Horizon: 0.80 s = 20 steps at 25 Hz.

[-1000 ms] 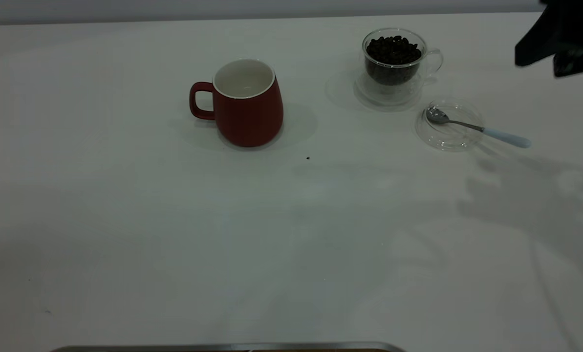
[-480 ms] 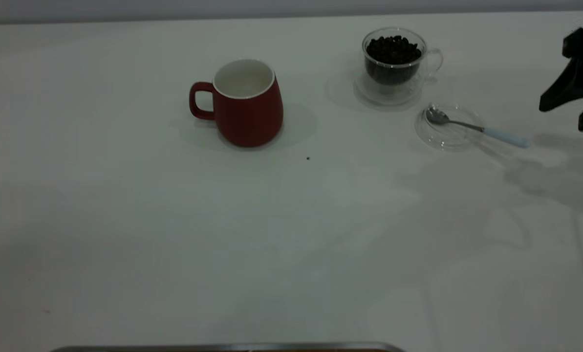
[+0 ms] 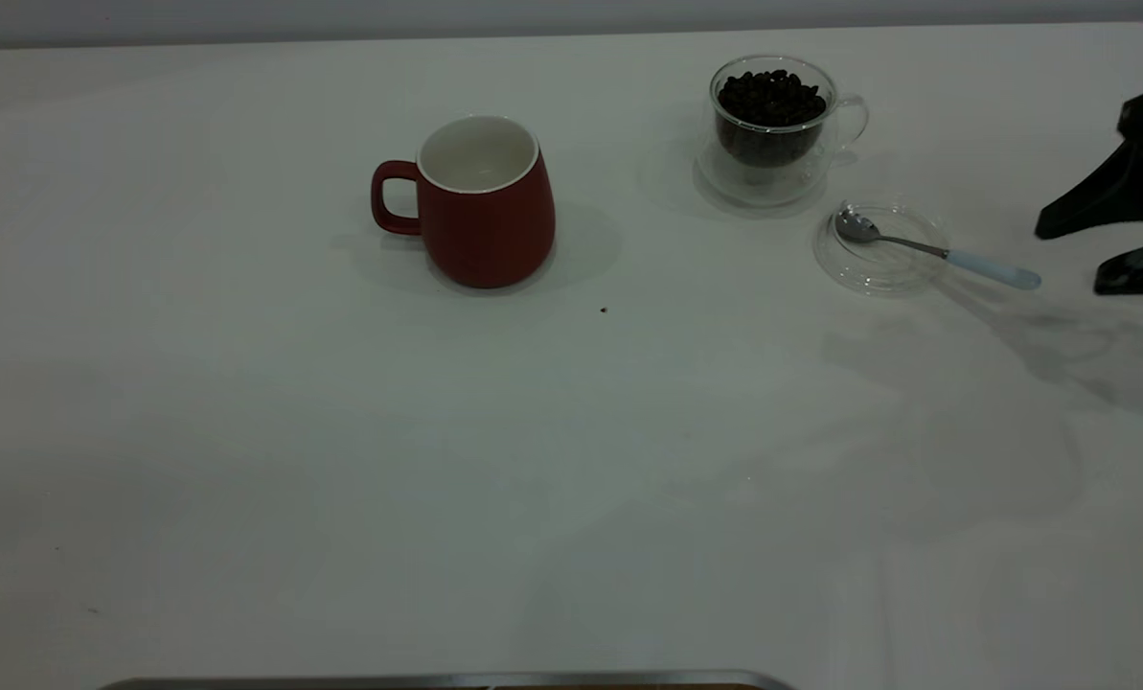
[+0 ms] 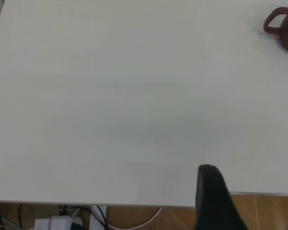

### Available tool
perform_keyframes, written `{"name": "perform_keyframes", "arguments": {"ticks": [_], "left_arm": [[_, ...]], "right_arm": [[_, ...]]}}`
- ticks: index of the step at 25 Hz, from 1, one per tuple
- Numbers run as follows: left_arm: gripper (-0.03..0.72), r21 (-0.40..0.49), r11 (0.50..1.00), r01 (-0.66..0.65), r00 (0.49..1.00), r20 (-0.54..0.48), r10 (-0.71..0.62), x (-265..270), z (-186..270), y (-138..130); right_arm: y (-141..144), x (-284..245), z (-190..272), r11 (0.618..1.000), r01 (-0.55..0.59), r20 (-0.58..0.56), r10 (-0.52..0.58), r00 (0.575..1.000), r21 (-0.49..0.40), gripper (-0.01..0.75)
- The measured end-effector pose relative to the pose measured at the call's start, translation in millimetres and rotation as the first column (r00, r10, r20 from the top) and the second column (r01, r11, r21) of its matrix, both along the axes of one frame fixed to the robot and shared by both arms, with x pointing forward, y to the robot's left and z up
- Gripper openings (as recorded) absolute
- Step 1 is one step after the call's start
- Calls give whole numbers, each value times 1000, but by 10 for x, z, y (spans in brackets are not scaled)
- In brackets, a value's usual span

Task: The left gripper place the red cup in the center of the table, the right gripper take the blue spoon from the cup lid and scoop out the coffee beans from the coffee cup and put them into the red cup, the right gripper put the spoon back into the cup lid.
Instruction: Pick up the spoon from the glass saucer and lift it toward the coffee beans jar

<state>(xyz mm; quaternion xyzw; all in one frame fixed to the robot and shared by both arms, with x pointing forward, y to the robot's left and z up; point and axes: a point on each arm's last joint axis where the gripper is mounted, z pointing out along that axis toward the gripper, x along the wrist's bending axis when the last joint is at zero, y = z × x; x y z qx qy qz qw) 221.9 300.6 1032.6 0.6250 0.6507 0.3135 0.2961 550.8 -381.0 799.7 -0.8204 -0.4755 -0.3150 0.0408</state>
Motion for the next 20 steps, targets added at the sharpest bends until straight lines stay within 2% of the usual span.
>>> {"name": "perform_keyframes", "arguments": {"ticks": [7, 20], "left_arm": [[467, 0, 1000, 0, 1000, 0, 0, 0, 0, 0], [467, -2, 1000, -1, 1000, 0, 1, 0, 0, 0]], "right_arm": [[-45, 33, -254, 999, 25, -8, -25, 1000, 45, 588], [35, 112, -525, 984, -18, 65, 6, 998, 177, 588]]}}
